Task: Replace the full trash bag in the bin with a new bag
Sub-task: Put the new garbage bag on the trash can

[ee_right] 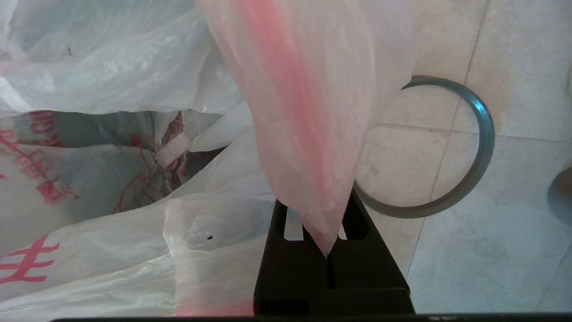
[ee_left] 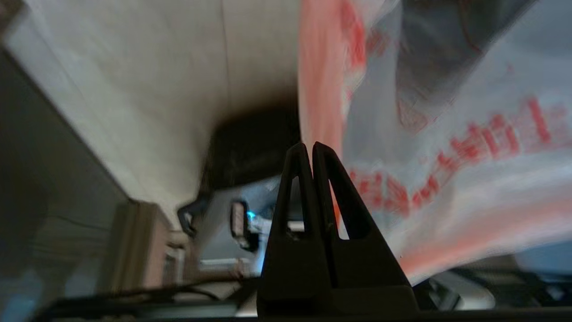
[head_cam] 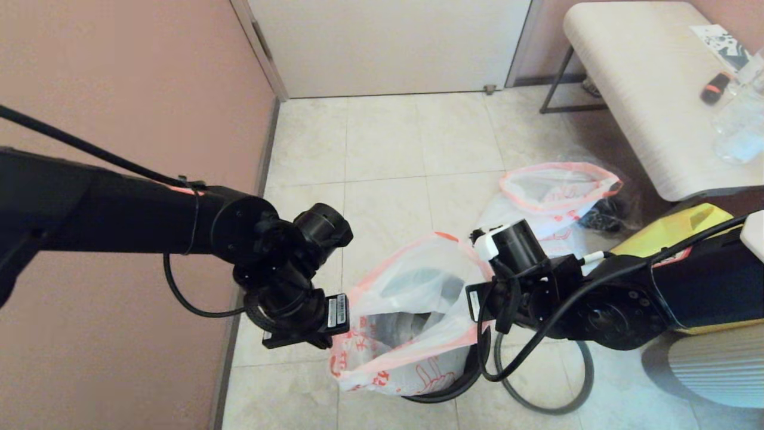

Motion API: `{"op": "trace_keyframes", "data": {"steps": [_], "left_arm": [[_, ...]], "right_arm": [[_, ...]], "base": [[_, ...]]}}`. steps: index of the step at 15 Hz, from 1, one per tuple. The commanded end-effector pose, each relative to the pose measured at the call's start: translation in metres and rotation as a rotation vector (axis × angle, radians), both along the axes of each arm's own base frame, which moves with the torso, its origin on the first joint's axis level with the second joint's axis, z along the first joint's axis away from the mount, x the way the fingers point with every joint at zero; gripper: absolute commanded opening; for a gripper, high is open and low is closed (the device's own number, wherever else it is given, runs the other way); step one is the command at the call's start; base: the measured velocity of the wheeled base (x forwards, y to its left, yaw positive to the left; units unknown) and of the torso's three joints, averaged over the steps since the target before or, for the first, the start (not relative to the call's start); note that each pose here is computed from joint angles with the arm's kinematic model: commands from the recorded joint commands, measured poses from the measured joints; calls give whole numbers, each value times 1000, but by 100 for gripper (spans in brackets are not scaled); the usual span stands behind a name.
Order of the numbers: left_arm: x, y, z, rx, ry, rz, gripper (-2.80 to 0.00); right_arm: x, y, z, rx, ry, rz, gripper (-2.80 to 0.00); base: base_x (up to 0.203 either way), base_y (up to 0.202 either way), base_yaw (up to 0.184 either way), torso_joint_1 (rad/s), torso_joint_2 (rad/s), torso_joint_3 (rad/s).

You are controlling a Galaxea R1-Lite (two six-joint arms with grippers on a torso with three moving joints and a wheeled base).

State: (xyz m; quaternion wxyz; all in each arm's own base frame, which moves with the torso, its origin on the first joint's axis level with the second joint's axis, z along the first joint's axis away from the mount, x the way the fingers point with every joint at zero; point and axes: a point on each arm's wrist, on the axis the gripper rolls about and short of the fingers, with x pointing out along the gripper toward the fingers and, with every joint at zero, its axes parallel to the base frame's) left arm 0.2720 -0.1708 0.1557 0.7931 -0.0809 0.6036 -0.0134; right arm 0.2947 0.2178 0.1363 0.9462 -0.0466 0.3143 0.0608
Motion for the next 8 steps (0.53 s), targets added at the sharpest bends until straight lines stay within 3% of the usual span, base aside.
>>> {"op": "trace_keyframes", "data": {"steps": [1, 4, 5, 8], "left_arm": [[-13, 8, 15, -38, -30, 8, -280], [-22, 13, 25, -71, -65, 57, -280], [-26, 12, 22, -69, -52, 52, 0], [-38, 6, 27, -95, -52, 28, 0]], "right_arm": [[1, -1, 1, 2, -6, -8, -280], [1, -2, 4, 6, -12, -10, -280], [2, -3, 4, 5, -12, -14, -280], [5, -7, 4, 6, -13, -27, -280]], "base": [[0, 0, 0, 0, 0, 0], [0, 0, 0, 0, 0, 0], [0, 0, 0, 0, 0, 0], [0, 0, 0, 0, 0, 0]]}}
